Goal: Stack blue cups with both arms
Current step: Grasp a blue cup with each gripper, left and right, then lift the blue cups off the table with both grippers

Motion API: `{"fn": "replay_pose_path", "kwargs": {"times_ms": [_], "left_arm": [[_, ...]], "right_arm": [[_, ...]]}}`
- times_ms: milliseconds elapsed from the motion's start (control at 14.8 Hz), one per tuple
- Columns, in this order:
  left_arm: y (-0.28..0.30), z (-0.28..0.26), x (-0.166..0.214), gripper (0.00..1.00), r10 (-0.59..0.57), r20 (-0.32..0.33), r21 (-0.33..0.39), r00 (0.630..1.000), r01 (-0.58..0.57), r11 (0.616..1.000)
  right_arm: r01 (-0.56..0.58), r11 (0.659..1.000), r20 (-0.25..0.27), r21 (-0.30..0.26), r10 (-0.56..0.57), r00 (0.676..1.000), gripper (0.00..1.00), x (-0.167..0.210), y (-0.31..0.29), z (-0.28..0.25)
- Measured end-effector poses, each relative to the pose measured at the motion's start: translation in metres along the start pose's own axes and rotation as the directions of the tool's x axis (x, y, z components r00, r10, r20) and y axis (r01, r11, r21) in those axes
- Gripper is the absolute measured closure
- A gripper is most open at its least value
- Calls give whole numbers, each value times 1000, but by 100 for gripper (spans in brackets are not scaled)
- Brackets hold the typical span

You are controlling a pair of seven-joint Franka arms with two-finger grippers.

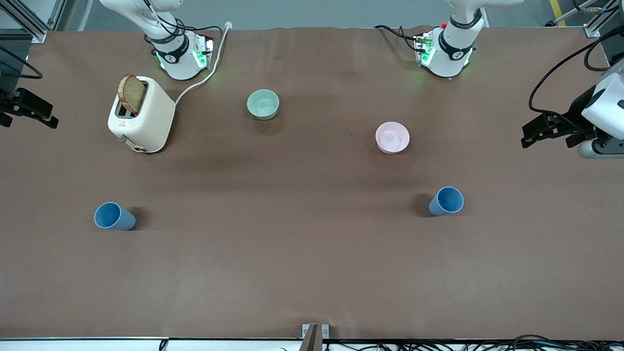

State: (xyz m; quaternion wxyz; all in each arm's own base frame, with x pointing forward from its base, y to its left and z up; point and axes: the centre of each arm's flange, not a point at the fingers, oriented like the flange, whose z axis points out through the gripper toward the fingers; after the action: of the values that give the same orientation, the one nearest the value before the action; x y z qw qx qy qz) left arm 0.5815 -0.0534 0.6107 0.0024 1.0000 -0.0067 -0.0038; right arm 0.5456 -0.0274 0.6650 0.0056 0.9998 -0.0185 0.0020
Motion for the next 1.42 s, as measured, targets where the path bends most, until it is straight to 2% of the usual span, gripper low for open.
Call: {"fn": "replay_pose_path", "kwargs": {"times_ms": [135,271,474,745,1016,1219,1422], "left_arm": [[0,20,12,0,-1,18,0,1000,1,1000],[-1,41,29,0,-4,6,-2,1000,4,1000],[-1,79,51,0,-7,19,-3,1000,7,1000],[9,139,77,0,6,40,-5,999,-6,1000],[20,233,97,0,22,109,-7,994,-22,1000],[35,297,94,0,44,136,-10,990,-43,999],[41,329,78,0,56,167,-9,984,-55,998]], "right_arm": [[2,1000,-2,0,-2,1000,0,0,1,0],[-12,1000,0,0,12,1000,0,3,9,3],[-33,999,5,-2,33,999,0,27,25,33],[-59,998,15,-1,59,998,0,78,59,119],[-42,999,-6,2,42,999,0,113,105,217],[-60,997,14,44,60,998,1,125,118,271],[-77,994,37,72,74,997,5,129,118,306]]}}
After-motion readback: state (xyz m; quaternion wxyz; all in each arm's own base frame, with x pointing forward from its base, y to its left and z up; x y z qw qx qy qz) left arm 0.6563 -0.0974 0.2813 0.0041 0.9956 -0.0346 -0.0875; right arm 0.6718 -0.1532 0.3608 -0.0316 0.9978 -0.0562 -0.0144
